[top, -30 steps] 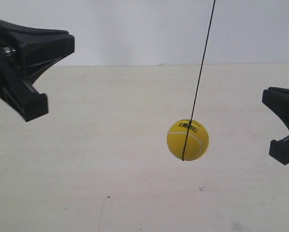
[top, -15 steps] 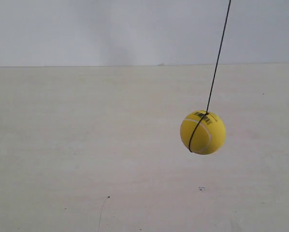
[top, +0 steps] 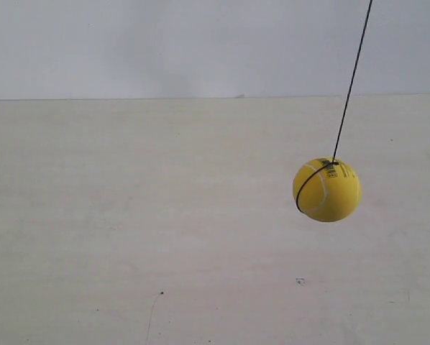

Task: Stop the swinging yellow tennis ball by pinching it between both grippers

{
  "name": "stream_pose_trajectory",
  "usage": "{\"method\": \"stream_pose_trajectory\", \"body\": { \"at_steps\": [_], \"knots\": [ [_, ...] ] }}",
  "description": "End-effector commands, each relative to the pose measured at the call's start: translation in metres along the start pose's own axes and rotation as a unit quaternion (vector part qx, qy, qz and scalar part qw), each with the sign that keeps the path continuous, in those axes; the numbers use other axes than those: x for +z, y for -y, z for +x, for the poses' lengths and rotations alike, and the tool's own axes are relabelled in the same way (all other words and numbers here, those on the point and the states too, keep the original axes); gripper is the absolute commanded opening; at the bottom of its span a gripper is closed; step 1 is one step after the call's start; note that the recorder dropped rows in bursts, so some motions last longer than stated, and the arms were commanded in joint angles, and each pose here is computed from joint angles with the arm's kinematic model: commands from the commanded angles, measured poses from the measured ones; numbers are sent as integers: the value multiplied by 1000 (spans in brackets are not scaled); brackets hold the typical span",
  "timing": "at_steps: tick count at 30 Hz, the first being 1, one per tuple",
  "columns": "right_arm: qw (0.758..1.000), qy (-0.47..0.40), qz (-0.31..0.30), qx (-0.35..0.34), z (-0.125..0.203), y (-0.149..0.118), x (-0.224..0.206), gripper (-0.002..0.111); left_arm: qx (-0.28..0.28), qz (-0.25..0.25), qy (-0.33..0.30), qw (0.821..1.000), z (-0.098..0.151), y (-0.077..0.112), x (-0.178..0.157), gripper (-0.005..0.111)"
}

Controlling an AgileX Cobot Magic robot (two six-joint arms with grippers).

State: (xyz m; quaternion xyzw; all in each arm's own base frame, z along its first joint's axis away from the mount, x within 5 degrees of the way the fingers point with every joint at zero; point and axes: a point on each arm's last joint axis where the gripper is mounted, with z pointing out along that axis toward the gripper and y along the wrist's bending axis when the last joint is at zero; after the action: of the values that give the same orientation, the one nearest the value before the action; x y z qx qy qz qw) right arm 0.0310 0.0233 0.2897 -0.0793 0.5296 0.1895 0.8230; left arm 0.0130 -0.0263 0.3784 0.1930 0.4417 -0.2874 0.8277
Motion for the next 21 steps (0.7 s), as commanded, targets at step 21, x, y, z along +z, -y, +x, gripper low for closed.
{"method": "stream_pose_trajectory", "body": {
  "at_steps": [21],
  "knots": [
    [996,-46,78,1,8,14,-2,0,13,-23,61,998,-19,3,-35,5]
  ]
}}
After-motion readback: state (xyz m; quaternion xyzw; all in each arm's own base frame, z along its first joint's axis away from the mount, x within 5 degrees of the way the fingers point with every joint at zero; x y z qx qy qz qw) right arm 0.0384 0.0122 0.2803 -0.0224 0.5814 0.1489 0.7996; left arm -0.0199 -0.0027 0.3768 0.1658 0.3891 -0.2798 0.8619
